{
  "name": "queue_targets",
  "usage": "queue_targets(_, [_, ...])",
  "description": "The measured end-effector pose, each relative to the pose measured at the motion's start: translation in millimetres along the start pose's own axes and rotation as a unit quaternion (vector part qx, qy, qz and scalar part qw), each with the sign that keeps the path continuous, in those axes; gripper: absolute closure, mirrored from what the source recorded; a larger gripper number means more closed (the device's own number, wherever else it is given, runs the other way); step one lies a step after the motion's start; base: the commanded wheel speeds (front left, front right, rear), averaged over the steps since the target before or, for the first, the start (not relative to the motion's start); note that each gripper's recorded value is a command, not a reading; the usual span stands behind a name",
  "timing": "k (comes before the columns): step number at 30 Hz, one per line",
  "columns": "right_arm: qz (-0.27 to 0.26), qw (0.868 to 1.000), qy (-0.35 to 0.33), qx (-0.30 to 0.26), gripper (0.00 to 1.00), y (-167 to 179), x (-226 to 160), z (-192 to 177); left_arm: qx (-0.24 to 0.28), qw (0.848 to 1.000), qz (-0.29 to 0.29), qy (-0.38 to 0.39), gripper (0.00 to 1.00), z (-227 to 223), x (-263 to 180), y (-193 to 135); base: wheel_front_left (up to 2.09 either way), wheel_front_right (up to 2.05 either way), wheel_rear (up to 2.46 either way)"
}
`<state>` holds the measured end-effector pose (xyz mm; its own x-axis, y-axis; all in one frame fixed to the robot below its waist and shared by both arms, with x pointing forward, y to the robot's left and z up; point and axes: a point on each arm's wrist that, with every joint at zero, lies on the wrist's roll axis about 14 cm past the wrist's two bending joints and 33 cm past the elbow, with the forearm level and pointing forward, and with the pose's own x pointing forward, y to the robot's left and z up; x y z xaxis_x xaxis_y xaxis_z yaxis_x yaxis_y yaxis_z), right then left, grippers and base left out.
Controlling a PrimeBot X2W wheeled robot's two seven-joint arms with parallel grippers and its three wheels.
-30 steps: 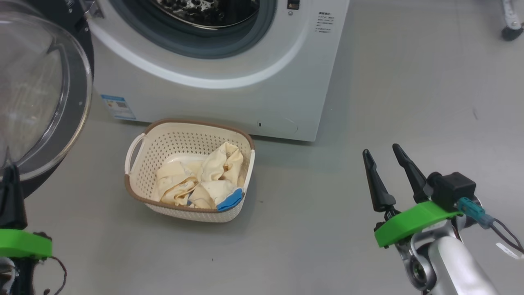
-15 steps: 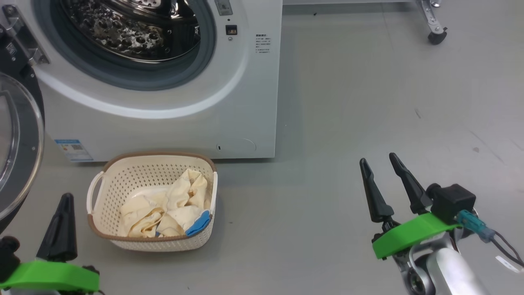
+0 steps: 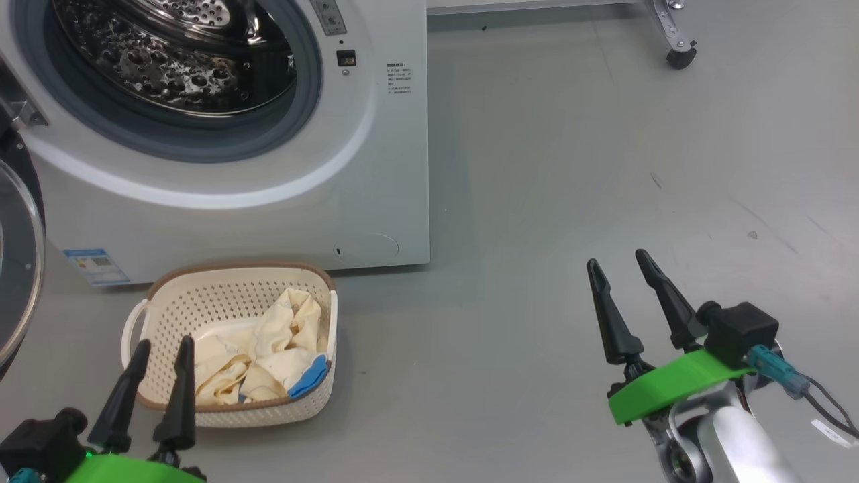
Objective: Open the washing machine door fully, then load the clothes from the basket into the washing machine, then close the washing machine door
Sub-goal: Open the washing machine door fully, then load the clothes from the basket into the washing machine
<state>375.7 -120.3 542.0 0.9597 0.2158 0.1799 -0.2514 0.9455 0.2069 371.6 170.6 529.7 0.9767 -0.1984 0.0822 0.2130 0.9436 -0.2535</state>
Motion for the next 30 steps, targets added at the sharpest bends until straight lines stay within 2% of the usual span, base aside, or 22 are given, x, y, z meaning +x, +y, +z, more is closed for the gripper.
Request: queue_targets(30, [0.005,1.000,0.002,-0.005,0.00,3.3,-0.6,-1.7,0.004,1.000,0.024,-0.016,0.00,0.0,-9.7,5.4,0.00,0.00,0.00])
